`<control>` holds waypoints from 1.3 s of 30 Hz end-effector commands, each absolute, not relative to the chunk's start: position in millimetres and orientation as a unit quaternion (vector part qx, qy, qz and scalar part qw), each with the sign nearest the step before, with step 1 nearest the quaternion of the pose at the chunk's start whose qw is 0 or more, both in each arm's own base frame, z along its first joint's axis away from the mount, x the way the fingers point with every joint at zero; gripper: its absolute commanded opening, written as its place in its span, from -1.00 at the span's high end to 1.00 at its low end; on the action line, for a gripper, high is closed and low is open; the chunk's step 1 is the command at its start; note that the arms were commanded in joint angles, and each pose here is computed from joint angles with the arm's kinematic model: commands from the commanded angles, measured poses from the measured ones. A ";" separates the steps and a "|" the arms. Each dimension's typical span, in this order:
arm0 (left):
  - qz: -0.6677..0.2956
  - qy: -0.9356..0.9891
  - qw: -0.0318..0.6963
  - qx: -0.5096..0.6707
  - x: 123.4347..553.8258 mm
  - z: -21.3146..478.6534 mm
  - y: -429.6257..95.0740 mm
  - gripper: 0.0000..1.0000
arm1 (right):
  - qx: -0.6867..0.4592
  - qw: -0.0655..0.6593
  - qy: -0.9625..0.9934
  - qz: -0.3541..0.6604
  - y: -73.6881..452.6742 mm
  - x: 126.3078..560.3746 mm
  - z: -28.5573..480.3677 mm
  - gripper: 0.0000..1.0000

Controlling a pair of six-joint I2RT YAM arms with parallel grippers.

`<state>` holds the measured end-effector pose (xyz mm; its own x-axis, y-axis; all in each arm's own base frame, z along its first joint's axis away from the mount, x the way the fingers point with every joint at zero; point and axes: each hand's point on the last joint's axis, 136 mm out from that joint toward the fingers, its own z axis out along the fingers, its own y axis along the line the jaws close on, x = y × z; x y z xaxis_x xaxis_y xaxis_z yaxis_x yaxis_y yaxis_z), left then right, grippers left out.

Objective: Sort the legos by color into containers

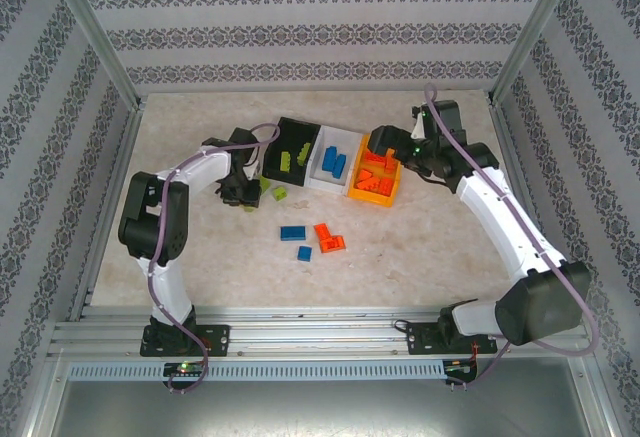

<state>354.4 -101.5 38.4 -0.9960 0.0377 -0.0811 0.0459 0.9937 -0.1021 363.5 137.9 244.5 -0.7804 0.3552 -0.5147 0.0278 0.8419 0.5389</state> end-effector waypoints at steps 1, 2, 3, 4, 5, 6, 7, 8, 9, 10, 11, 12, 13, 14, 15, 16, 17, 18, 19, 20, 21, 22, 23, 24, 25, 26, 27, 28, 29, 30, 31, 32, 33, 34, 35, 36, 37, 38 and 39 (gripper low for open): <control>-0.068 0.996 0.063 -0.001 353.6 62.4 -98.7 0.69 | 0.082 0.327 0.904 0.262 148.8 361.1 243.2 -0.96; -0.077 0.994 0.071 -0.010 354.8 70.0 -99.4 0.69 | 0.078 0.344 0.900 0.257 148.4 361.8 244.8 -0.96; -0.087 0.993 0.081 -0.019 357.6 79.2 -101.1 0.69 | 0.083 0.371 0.888 0.260 147.1 363.1 250.3 -0.96; -0.098 0.991 0.091 -0.028 360.6 87.2 -102.5 0.69 | 0.107 0.382 0.879 0.264 142.1 363.8 248.6 -0.96; -0.109 0.988 0.102 -0.038 364.8 96.3 -104.1 0.69 | 0.147 0.391 0.864 0.281 134.2 364.5 247.4 -0.96; -0.121 0.985 0.115 -0.046 370.3 106.0 -107.0 0.69 | 0.188 0.381 0.849 0.314 129.4 364.8 242.7 -0.97; -0.131 0.982 0.124 -0.053 375.7 113.7 -108.8 0.69 | 0.204 0.363 0.839 0.351 131.7 364.3 235.5 -0.96; -0.142 0.979 0.135 -0.060 383.1 122.8 -112.2 0.69 | 0.213 0.341 0.827 0.393 135.4 366.6 232.7 -0.96; -0.153 0.976 0.143 -0.067 391.4 130.2 -115.2 0.69 | 0.212 0.314 0.825 0.420 140.8 367.8 228.8 -0.96; -0.163 0.972 0.152 -0.071 399.8 137.5 -119.0 0.69 | 0.201 0.295 0.830 0.429 145.6 368.1 226.3 -0.96; -0.176 0.968 0.159 -0.076 409.7 144.1 -124.2 0.69 | 0.179 0.272 0.842 0.431 153.5 365.4 225.5 -0.96; -0.190 0.964 0.164 -0.082 420.1 149.3 -129.7 0.69 | 0.162 0.253 0.856 0.421 159.0 362.9 222.1 -0.97; -0.202 0.961 0.168 -0.086 428.9 152.9 -134.4 0.69 | 0.148 0.245 0.866 0.411 162.8 360.9 222.1 -0.96; -0.215 0.957 0.171 -0.091 439.1 156.7 -140.0 0.69 | 0.134 0.242 0.874 0.399 166.1 358.6 221.4 -0.96; -0.225 0.954 0.174 -0.096 449.7 158.7 -144.8 0.69 | 0.123 0.244 0.879 0.391 168.5 356.4 222.5 -0.96; -0.232 0.951 0.177 -0.100 458.3 160.2 -148.4 0.69 | 0.118 0.247 0.880 0.387 169.4 355.1 224.1 -0.96; -0.238 0.949 0.180 -0.102 467.4 161.0 -153.2 0.68 | 0.114 0.248 0.882 0.384 170.4 353.1 224.3 -0.96; -0.241 0.948 0.181 -0.103 475.7 160.2 -156.9 0.68 | 0.115 0.246 0.884 0.380 169.6 351.2 223.4 -0.96; -0.242 0.947 0.182 -0.104 483.1 158.3 -159.4 0.68 | 0.115 0.242 0.886 0.379 169.6 348.8 222.0 -0.96; -0.244 0.947 0.182 -0.102 490.0 156.7 -163.2 0.68 | 0.115 0.235 0.887 0.380 170.6 345.6 219.4 -0.96; -0.245 0.948 0.179 -0.100 496.5 153.7 -167.3 0.67 | 0.116 0.230 0.888 0.381 171.4 342.2 217.1 -0.96; -0.246 0.948 0.178 -0.098 502.1 152.8 -170.2 0.67 | 0.116 0.226 0.889 0.381 171.9 339.5 215.3 -0.96; -0.246 0.948 0.177 -0.095 507.9 150.8 -174.3 0.66 | 0.116 0.223 0.889 0.382 172.7 336.8 213.6 -0.96; -0.243 0.950 0.176 -0.090 512.7 148.1 -177.7 0.63 | 0.116 0.221 0.890 0.382 172.9 334.1 212.1 -0.96; -0.240 0.951 0.174 -0.086 516.1 146.4 -180.3 0.60 | 0.117 0.219 0.891 0.380 172.4 332.3 210.8 -0.96; -0.237 0.952 0.173 -0.082 520.2 144.9 -182.7 0.57 | 0.118 0.217 0.892 0.378 172.5 329.9 209.0 -0.96; -0.235 0.953 0.171 -0.080 523.9 142.9 -183.4 0.55 | 0.119 0.216 0.893 0.377 172.2 328.4 207.8 -0.96; -0.235 0.954 0.168 -0.081 526.0 140.5 -184.1 0.51 | 0.121 0.215 0.893 0.376 171.3 327.3 206.9 -0.96; -0.235 0.954 0.168 -0.080 528.1 139.8 -185.6 0.46 | 0.123 0.214 0.894 0.374 170.6 326.4 205.5 -0.96; -0.236 0.954 0.168 -0.080 529.5 139.5 -186.4 0.35 | 0.123 0.214 0.894 0.373 170.4 325.7 205.5 -0.96; -0.235 0.954 0.169 -0.081 530.3 139.5 -186.6 0.20 | 0.124 0.214 0.895 0.371 169.5 325.7 204.7 -0.96; -0.235 0.954 0.169 -0.081 530.4 139.7 -186.3 0.12 | 0.125 0.214 0.895 0.371 169.1 325.2 204.3 -0.96; -0.234 0.954 0.169 -0.081 530.5 139.8 -185.8 0.11 | 0.125 0.213 0.896 0.370 169.2 325.1 203.5 -0.96; -0.233 0.954 0.169 -0.082 529.9 139.7 -185.2 0.10 | 0.125 0.213 0.896 0.369 169.1 325.3 202.6 -0.96; -0.232 0.954 0.169 -0.081 529.3 140.8 -185.2 0.08 | 0.125 0.212 0.896 0.370 169.6 325.7 202.4 -0.96; -0.231 0.955 0.169 -0.081 528.3 141.9 -184.9 0.06 | 0.125 0.210 0.896 0.371 170.1 326.3 201.3 -0.96; -0.230 0.955 0.170 -0.080 527.8 143.4 -184.1 0.02 | 0.124 0.210 0.895 0.373 171.1 327.5 201.2 -0.96; -0.230 0.955 0.171 -0.079 526.7 145.2 -184.8 0.01 | 0.123 0.208 0.895 0.375 172.5 328.3 201.0 -0.96; -0.229 0.955 0.173 -0.078 525.9 147.4 -184.2 0.00 | 0.121 0.207 0.895 0.375 173.2 329.8 200.5 -0.96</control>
<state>533.8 -183.6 132.8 -0.9262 -0.2352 -0.2948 -0.0737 0.8795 -0.4703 334.0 167.4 203.9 -0.8707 0.4029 -0.2822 0.0829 0.6857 0.7231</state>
